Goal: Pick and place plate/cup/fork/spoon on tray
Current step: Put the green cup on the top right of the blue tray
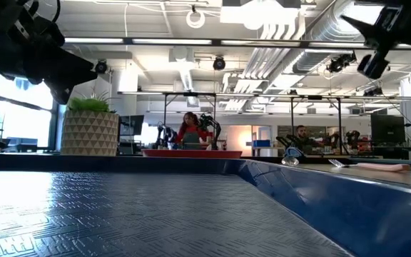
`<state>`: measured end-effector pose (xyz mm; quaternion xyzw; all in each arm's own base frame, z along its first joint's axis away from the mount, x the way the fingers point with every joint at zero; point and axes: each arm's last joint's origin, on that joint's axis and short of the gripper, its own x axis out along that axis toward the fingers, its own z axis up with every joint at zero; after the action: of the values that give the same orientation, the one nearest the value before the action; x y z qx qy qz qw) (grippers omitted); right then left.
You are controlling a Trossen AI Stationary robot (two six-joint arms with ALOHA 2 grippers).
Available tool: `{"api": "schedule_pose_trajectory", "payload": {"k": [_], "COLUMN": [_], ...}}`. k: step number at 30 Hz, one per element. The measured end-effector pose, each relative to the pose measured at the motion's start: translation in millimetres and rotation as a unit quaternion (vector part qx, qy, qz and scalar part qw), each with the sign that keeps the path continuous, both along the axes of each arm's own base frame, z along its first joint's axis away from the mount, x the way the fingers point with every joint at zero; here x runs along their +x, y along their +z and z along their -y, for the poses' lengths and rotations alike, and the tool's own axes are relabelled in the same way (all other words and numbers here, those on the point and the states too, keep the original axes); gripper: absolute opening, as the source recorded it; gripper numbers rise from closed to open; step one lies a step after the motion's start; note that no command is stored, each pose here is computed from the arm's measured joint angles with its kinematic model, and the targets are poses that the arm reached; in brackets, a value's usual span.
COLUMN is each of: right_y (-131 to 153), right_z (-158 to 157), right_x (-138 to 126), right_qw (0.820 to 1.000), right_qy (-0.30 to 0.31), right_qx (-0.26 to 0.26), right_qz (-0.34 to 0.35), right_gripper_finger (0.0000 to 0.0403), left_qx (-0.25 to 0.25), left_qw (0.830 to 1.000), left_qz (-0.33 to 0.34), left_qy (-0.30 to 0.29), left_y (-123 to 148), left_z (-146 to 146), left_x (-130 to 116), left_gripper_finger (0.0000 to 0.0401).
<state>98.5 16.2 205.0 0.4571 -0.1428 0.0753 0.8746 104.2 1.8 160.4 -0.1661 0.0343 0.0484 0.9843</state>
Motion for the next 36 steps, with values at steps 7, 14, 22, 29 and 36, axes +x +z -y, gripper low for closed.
{"api": "schedule_pose_trajectory", "payload": {"k": [7, 14, 22, 29, 36], "right_y": [29.2, 68.1, 103.2, 116.5, 99.9], "right_z": [0.3, 3.3, 0.7, -7.5, -19.4], "right_x": [-5.1, -17.9, -16.6, 4.4, 30.3], "right_qw": [0.999, 0.987, 0.958, 0.903, 0.819], "right_qy": [0.0, -0.001, 0.052, 0.102, 0.124], "right_qx": [-0.05, -0.099, -0.067, -0.004, 0.056], "right_qz": [-0.018, -0.126, -0.274, -0.418, -0.557], "right_gripper_finger": [0.0112, 0.0112, 0.0112, 0.0112, 0.0112], "left_qx": [0.0, 0.0, 0.0, -0.008, -0.013], "left_qw": [1.0, 1.0, 1.0, 1.0, 1.0], "left_qz": [-0.001, -0.001, -0.001, 0.0, 0.0], "left_qy": [0.0, 0.0, 0.0, 0.001, 0.001], "left_y": [-0.2, -0.2, -0.2, -0.2, -0.2], "left_z": [0.0, 0.0, 0.0, 0.0, 0.0], "left_x": [0.0, 0.0, 0.0, 0.0, 0.0], "left_gripper_finger": [0.0099, 0.0099, 0.0099, 0.0099, 0.0099]}}
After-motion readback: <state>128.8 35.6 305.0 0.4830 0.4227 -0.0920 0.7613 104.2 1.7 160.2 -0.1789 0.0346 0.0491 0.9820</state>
